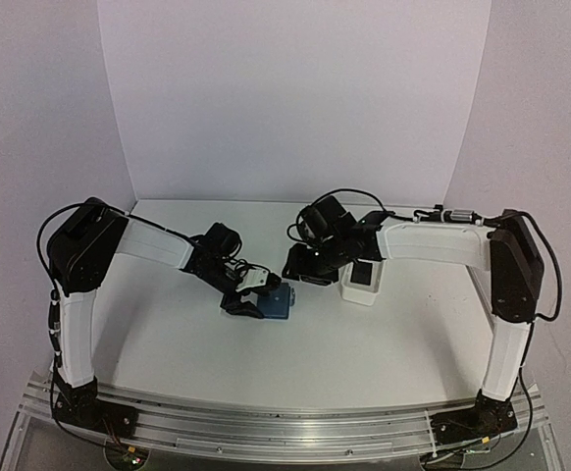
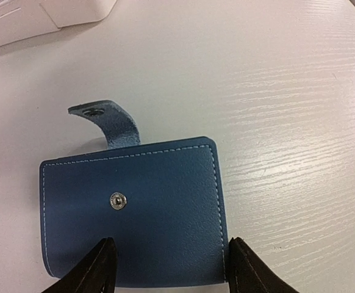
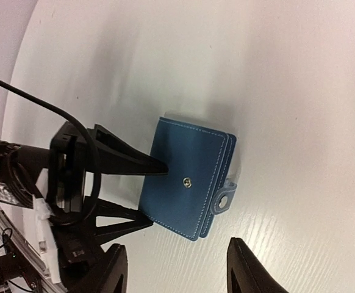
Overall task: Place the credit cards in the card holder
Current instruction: Close the card holder at the center of the board.
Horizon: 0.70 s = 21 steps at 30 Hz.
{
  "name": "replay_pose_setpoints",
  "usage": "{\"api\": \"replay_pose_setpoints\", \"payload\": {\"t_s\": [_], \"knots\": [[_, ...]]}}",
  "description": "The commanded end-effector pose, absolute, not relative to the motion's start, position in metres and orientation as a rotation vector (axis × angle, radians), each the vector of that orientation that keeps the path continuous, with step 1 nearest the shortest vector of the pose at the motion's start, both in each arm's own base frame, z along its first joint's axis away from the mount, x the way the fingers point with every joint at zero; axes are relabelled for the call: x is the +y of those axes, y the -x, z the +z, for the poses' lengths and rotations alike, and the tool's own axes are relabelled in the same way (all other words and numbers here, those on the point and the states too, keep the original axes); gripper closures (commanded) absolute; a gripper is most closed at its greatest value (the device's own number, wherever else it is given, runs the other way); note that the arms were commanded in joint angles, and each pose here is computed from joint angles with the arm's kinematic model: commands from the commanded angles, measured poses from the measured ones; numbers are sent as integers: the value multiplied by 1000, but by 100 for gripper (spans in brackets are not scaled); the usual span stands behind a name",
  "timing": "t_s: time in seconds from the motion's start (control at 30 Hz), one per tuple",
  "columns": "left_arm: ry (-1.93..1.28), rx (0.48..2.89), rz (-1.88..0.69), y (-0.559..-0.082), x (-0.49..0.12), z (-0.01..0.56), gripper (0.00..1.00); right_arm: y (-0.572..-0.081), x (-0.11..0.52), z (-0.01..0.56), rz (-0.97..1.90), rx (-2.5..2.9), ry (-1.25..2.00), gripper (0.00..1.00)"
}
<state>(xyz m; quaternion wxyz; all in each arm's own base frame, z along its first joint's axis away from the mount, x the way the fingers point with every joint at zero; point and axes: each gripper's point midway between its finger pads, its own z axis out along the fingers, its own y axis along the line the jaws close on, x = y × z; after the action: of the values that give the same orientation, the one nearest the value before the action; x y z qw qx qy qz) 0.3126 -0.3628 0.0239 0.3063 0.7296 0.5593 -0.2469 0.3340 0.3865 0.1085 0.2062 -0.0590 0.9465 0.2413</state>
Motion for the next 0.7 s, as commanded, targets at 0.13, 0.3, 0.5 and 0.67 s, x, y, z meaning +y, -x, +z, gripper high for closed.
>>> {"api": "replay_pose_setpoints", "payload": {"t_s": [0.13,0.3,0.5,0.67], "knots": [[-1929,1529,-620,-320,-362,16,39,-345,383,104,821,2724,-48,60],[-1931,1525,-622,-319,-362,16,39,-359,376,90,805,2744,-107,66],[-1928,1527,-618,-320,-363,16,39,-361,385,69,809,2788,-62,71],[-1928,1528,-615,-320,-362,16,39,-365,393,59,819,2797,-18,76]]}}
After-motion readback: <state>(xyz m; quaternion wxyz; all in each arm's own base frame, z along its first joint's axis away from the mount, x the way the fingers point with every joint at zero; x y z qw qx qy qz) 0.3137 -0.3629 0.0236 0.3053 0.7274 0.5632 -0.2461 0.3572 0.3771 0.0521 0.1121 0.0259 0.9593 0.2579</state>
